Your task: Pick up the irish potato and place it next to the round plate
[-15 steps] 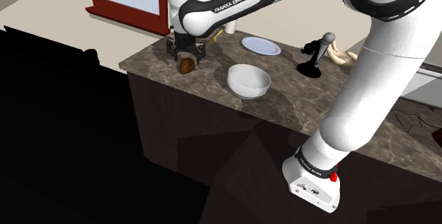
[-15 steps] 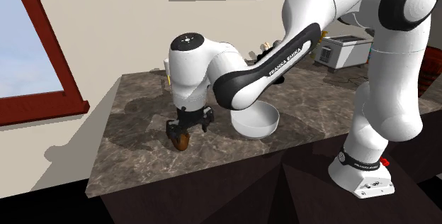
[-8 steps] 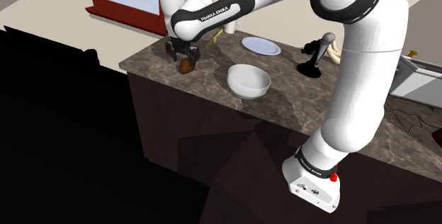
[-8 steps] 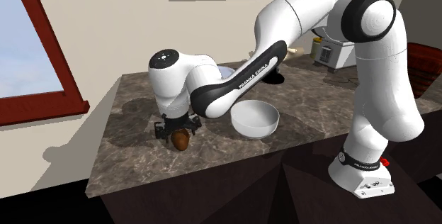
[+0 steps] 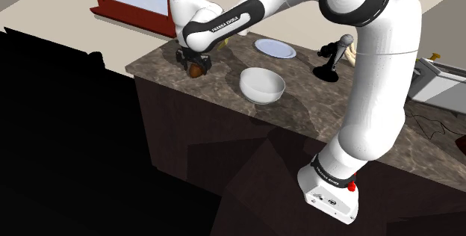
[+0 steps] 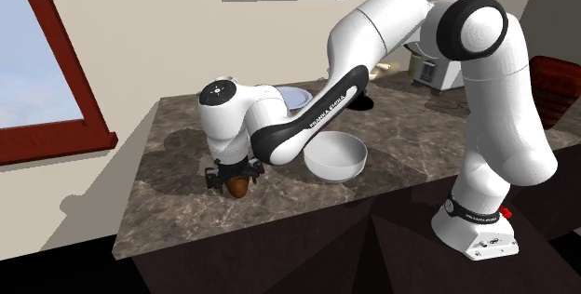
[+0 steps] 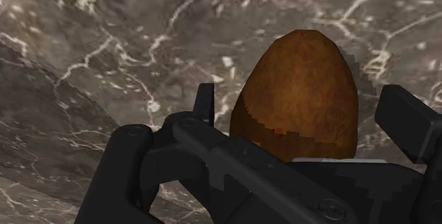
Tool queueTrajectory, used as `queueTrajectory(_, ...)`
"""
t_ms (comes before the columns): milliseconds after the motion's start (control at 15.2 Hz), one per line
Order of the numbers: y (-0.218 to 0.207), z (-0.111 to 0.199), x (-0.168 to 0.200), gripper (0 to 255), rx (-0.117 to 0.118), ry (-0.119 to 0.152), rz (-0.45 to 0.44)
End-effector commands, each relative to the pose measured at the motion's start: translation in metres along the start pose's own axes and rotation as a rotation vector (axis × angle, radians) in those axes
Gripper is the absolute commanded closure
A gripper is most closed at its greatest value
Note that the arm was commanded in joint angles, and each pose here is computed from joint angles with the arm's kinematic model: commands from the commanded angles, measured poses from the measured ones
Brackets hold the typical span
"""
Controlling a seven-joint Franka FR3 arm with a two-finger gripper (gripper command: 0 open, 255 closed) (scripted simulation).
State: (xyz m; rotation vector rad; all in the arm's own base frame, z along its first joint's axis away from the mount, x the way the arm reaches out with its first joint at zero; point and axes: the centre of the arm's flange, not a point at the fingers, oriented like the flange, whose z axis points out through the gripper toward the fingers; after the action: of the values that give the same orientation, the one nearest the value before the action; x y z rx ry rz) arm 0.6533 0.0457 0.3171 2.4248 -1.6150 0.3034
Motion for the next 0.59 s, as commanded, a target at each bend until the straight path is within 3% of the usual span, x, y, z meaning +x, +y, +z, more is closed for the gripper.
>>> queueTrajectory(0, 0.0000, 0.0008, -0.0001, 0, 0.000, 0.000, 0.000)
queueTrajectory(264, 0.0000, 0.0008, -0.0001, 0, 0.000, 0.000, 0.000)
queueTrajectory(330, 0.0000, 0.0008, -0.0001, 255, 0.000, 0.000, 0.000)
queueTrajectory(528, 0.0000, 0.0008, -0.0001, 255, 0.000, 0.000, 0.000)
